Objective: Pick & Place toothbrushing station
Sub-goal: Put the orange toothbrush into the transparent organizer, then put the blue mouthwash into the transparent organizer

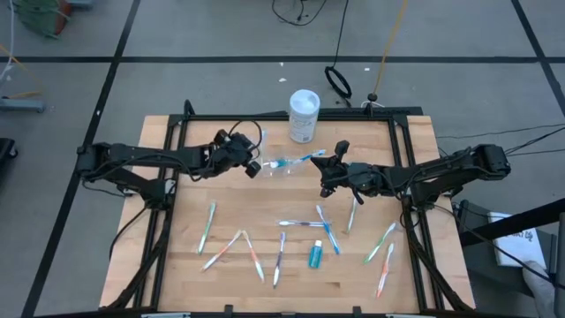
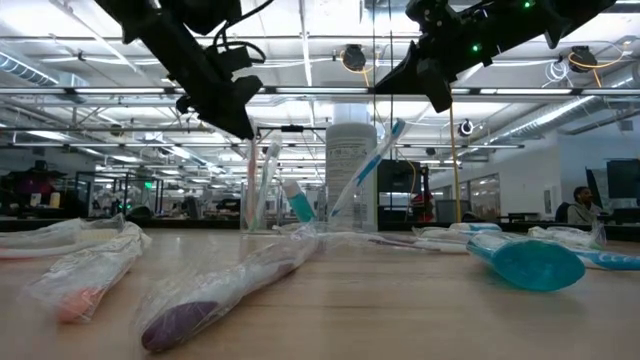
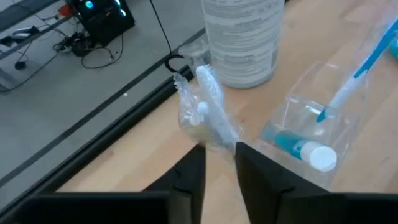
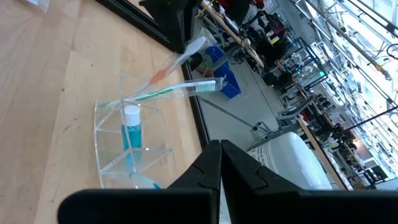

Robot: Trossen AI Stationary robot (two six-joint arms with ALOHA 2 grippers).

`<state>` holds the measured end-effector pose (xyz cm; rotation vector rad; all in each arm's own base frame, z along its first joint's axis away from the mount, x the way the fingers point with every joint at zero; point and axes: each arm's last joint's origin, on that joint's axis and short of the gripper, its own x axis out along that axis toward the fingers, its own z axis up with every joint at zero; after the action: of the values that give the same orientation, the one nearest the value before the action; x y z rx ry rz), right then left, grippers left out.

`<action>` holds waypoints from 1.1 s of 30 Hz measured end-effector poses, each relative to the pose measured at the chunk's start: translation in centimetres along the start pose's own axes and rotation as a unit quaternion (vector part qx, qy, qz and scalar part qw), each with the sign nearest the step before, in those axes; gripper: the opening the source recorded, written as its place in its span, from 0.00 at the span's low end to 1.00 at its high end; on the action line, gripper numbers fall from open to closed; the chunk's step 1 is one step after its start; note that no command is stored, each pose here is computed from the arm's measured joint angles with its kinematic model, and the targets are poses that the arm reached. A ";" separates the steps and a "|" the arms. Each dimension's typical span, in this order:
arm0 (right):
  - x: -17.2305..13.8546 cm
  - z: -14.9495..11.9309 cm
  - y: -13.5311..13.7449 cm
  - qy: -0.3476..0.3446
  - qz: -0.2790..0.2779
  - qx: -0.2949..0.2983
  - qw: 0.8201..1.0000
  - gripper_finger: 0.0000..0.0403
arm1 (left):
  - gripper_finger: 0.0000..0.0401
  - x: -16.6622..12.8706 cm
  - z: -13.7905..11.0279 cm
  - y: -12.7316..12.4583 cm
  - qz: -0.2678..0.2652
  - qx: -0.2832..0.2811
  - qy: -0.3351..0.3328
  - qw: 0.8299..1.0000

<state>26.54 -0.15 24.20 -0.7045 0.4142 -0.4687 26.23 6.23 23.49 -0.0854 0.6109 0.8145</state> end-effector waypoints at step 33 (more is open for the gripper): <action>0.0 -5.6 1.2 0.204 0.192 0.128 0.951 0.34 | 0.52 0.3 0.0 0.3 -0.037 -0.018 0.018 0.999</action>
<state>24.05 -2.20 19.50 -0.2580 0.8467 -0.2870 26.17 6.66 23.33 -0.1550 0.6242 0.7543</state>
